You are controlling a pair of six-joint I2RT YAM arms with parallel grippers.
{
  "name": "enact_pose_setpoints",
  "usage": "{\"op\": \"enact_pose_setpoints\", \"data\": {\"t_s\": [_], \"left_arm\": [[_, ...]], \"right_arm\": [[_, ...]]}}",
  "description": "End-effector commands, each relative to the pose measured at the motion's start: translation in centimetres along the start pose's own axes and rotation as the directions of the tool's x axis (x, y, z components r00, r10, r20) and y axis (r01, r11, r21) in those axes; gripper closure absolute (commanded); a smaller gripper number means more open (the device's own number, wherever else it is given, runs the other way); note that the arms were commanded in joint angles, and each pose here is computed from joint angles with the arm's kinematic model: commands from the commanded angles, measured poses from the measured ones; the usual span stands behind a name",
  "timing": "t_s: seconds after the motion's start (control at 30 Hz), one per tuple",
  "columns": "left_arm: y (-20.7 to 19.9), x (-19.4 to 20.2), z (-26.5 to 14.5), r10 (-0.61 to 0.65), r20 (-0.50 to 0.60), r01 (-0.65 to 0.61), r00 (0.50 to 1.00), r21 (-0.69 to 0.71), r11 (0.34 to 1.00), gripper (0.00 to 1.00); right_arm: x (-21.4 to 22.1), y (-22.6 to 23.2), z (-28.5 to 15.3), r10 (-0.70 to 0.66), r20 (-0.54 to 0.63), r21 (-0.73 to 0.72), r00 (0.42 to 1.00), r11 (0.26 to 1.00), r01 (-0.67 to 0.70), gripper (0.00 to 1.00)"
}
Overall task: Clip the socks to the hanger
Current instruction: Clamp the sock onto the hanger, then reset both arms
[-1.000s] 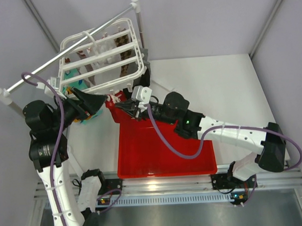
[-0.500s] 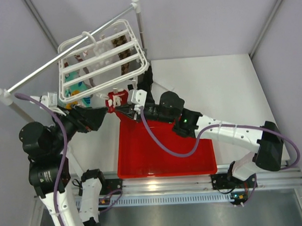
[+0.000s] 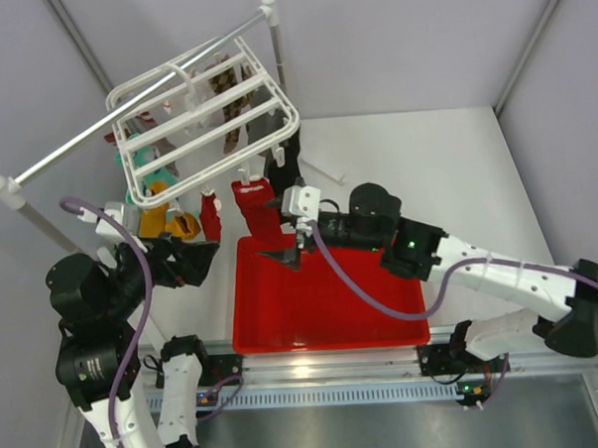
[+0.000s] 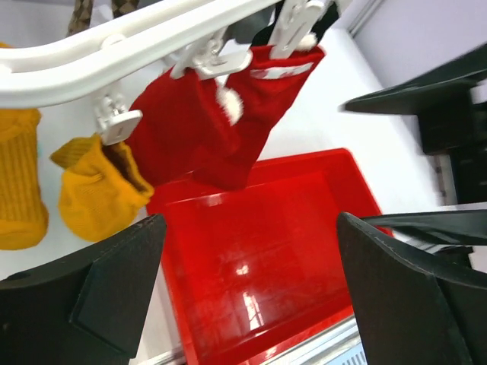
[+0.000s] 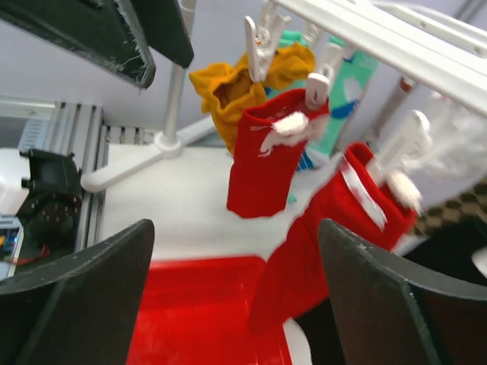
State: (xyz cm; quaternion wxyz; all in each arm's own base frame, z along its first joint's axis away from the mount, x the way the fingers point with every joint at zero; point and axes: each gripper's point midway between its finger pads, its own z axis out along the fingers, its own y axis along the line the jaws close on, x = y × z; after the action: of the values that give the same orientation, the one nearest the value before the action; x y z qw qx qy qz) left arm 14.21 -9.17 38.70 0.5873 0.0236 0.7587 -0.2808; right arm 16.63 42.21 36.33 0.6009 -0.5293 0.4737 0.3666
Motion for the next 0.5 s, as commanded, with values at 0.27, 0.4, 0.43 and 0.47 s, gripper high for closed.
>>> {"op": "enact_pose_setpoints", "data": {"t_s": [0.27,0.4,0.43,0.47], "left_arm": [[3.4,-0.4,-0.5,0.351,-0.125,-0.363,0.928,-0.089,0.928,0.02],[3.5,-0.4,-1.1,0.422,-0.141,-0.435,0.896,-0.086,0.896,0.02],[3.6,-0.4,-1.1,0.430,-0.140,-0.444,0.892,-0.088,0.892,0.02],[3.6,-0.3,-1.2,0.435,-0.138,-0.449,0.890,-0.088,0.889,0.02]], "right_arm": [[0.8,-6.5,-13.6,0.107,-0.085,0.350,0.991,0.934,-0.071,0.00],[2.5,-8.5,-18.5,0.165,-0.110,0.485,0.980,0.870,-0.092,0.00],[3.7,-8.2,-19.3,0.184,-0.133,0.495,0.974,0.864,-0.096,0.00],[3.3,-7.8,-20.6,0.178,-0.116,0.507,0.977,0.856,-0.096,0.00]]}}
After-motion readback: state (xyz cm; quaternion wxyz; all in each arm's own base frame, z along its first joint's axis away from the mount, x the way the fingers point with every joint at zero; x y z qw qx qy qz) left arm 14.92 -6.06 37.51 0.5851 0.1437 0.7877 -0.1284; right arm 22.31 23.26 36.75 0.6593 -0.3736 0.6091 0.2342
